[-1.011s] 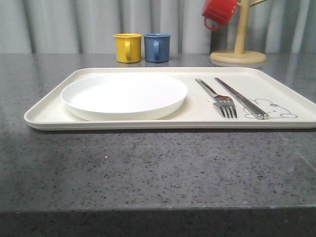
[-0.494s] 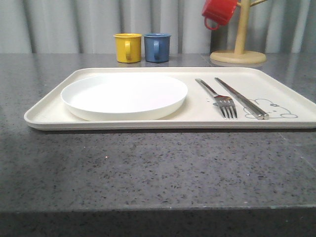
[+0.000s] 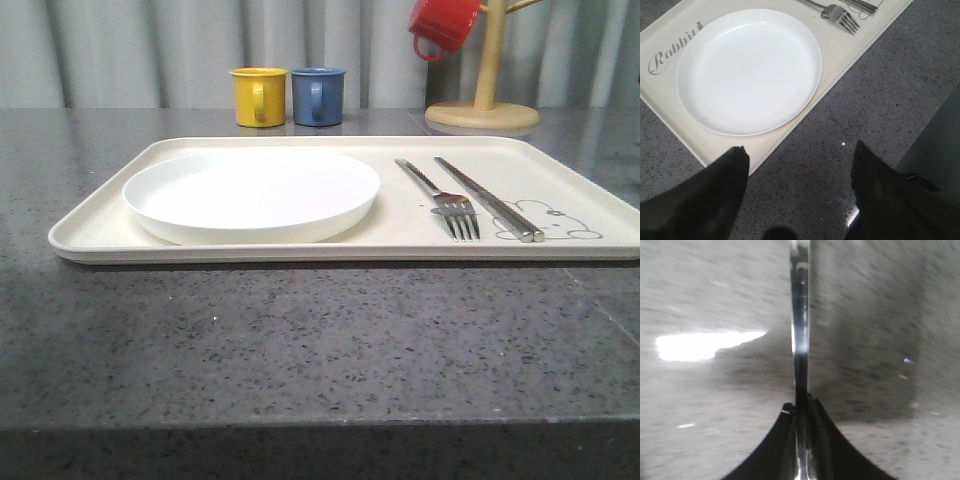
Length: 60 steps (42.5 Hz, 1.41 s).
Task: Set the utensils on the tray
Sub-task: 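Grasp the steel spoon by its handle with the right gripper, then lay the spoon on the tray beside the chopsticks with the right gripper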
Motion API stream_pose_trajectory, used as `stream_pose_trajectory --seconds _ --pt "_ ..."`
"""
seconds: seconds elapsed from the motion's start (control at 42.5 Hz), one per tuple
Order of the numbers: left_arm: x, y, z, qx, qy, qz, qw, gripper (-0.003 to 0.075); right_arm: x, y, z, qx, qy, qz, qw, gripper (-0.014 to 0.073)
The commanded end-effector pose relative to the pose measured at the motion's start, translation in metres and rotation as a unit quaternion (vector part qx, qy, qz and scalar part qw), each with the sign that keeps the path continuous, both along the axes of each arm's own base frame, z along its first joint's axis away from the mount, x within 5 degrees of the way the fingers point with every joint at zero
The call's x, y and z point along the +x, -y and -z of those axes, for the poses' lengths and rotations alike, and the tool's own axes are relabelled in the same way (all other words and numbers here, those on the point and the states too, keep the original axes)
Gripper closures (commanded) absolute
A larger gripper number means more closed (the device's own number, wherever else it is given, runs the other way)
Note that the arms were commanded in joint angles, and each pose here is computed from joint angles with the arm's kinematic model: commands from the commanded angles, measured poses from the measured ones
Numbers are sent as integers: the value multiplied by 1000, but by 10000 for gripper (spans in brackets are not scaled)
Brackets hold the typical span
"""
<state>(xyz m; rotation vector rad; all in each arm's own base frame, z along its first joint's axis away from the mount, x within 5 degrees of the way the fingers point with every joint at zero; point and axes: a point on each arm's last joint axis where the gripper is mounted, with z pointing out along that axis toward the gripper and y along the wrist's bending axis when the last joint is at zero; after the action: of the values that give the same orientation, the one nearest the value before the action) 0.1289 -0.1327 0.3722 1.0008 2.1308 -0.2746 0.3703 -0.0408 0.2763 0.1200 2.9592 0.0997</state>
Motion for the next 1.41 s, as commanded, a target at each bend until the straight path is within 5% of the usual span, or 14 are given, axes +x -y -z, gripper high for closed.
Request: stream_pose_trajectory --seconds 0.0,0.188,0.306,0.635,0.729,0.917,1.176,1.388 --pt "-1 1 -14 -38 30 3 999 279 -18 -30 -50 44 31 -43 998 661" --pt "-1 1 -14 -38 30 3 999 279 -21 -85 -58 86 46 -108 989 661" --pt "-1 1 -14 -38 30 3 999 279 -15 -107 -47 97 35 -90 991 661" --pt "-1 1 -14 -38 30 3 999 279 0 -117 -13 102 -19 -58 993 655" --pt "-1 1 -14 -38 30 3 999 279 0 -116 -13 99 -18 -58 993 578" --pt "-1 1 -14 -38 30 3 999 279 0 -114 -14 90 -13 -59 994 284" --pt "-1 1 -14 -38 30 3 999 279 -20 -116 -56 84 59 -109 989 266" --pt "-1 1 -14 -38 30 3 999 279 -77 -130 -107 60 149 -191 969 313"
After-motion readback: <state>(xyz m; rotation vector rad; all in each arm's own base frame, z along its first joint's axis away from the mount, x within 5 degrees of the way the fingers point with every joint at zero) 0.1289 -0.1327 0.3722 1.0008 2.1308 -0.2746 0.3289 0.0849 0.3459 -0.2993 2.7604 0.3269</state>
